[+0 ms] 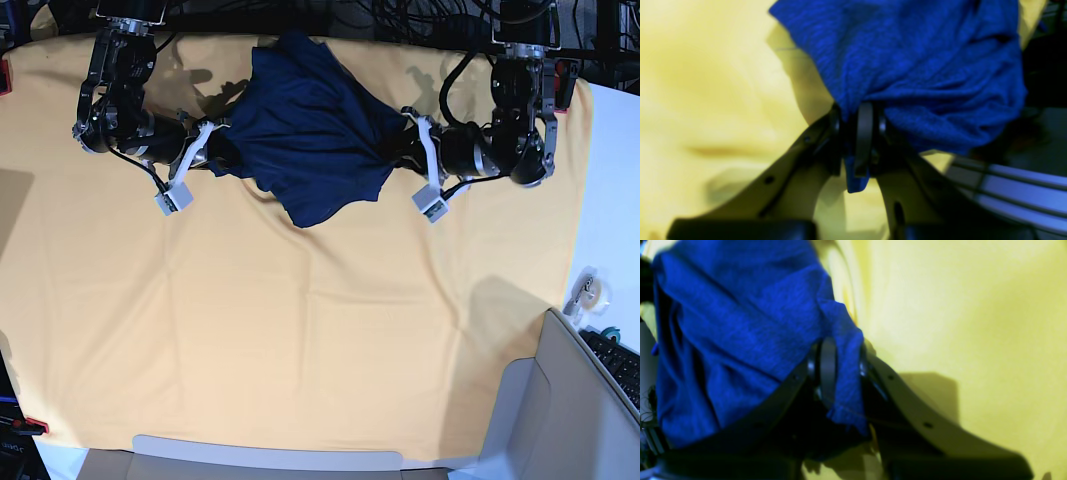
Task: Fold the T-shirt properly
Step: 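Pull the grasped bundle edge outward with the left gripper, stretching the shirt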
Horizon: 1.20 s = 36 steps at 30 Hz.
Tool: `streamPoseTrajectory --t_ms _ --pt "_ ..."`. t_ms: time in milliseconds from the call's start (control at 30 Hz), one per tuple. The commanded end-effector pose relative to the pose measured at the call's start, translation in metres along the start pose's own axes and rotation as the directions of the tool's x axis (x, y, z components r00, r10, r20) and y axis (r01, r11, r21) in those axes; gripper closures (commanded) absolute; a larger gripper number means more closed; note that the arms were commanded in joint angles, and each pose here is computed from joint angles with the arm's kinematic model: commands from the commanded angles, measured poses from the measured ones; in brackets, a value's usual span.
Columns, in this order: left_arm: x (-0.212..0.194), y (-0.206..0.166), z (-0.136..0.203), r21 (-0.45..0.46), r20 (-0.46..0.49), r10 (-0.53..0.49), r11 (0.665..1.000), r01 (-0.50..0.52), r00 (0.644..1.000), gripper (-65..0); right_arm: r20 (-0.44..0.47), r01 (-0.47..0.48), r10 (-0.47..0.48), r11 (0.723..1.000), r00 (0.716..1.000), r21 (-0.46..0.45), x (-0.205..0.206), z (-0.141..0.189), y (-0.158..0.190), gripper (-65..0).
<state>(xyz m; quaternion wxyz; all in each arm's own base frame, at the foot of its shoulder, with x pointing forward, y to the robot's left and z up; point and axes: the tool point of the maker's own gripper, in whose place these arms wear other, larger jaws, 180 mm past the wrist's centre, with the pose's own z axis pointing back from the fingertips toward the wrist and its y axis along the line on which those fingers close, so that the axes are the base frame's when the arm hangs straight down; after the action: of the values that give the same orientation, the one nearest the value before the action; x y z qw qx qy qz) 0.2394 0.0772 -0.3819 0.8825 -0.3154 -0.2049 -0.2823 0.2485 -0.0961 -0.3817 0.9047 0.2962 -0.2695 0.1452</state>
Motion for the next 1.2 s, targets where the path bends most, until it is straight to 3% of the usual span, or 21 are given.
streamPoseTrajectory --t_ms 0,300,733,1167 --pt "0.021 0.000 0.003 0.006 0.032 -0.052 0.999 0.052 0.998 0.0 0.034 -0.018 0.018 1.000 0.999 0.023 0.011 0.002 0.007 0.0" --pt "0.065 -0.017 -0.026 0.019 -0.036 -0.248 0.968 0.249 0.968 0.0 0.039 -0.058 0.058 0.998 0.998 0.004 0.001 0.016 0.021 0.0" --pt "0.089 0.023 -0.040 0.038 -0.099 -0.179 0.982 0.183 0.979 0.0 -0.018 -0.036 0.036 0.999 0.999 0.003 -0.030 0.023 0.029 0.0" --pt "0.107 -0.012 -0.065 -0.030 -0.096 -0.327 0.945 0.326 0.940 0.0 -0.069 -0.096 0.106 0.986 0.992 0.134 -0.038 -0.002 0.073 0.0"
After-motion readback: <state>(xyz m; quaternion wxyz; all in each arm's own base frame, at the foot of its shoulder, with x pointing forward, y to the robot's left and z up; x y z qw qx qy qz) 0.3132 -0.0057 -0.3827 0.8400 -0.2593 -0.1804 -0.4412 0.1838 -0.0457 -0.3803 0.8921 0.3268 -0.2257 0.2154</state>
